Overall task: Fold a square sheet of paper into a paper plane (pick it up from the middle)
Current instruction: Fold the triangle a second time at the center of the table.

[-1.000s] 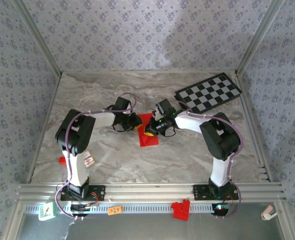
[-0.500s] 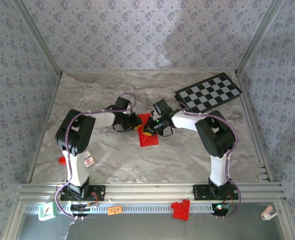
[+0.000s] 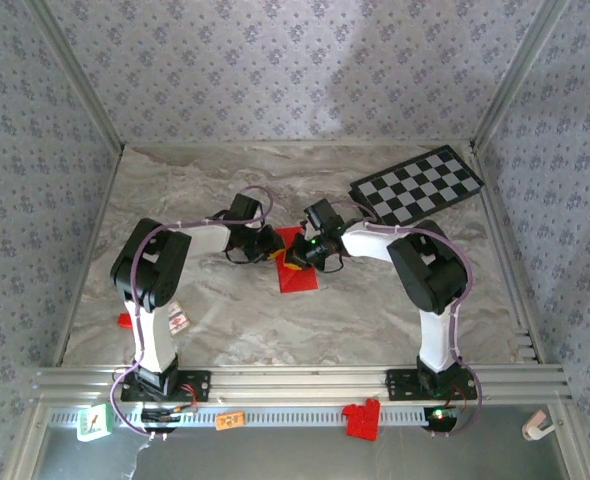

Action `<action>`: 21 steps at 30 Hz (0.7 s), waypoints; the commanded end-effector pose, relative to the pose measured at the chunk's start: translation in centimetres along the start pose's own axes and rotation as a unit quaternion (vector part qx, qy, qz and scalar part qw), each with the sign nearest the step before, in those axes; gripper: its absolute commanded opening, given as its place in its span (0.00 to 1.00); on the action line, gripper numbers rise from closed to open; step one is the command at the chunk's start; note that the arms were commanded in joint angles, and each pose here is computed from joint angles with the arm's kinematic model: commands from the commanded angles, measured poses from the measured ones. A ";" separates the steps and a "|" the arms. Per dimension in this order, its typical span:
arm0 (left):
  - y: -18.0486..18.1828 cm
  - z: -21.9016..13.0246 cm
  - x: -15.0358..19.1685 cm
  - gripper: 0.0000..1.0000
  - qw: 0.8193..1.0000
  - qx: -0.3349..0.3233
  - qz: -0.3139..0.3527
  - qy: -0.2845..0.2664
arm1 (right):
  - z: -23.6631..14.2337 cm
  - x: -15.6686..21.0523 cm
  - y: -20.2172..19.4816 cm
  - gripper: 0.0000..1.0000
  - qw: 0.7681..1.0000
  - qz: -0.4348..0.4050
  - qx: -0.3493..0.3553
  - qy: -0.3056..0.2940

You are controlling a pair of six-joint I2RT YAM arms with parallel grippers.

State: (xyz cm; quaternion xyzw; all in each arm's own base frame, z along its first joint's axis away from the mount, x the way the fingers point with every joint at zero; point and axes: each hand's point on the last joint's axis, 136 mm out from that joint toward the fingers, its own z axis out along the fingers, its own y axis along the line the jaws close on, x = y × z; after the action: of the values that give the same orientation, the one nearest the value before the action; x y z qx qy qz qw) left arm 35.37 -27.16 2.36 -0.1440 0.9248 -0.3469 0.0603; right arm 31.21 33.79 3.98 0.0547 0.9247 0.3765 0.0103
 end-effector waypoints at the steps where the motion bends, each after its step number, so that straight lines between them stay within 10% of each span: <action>1: 2.5 0.8 0.9 0.18 0.999 -0.044 -0.020 0.016 | 0.7 -0.6 -0.1 0.00 1.000 0.004 0.009 -0.007; 21: 2.5 0.8 1.0 0.17 0.999 -0.046 -0.018 0.018 | 1.4 -0.6 -0.5 0.00 1.000 -0.001 0.008 -0.003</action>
State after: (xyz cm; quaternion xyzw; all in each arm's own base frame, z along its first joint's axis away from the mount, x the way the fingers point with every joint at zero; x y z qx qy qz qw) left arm 35.36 -27.16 2.34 -0.1439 0.9249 -0.3467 0.0601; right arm 31.63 33.88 2.92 0.0571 0.9271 0.3703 0.0129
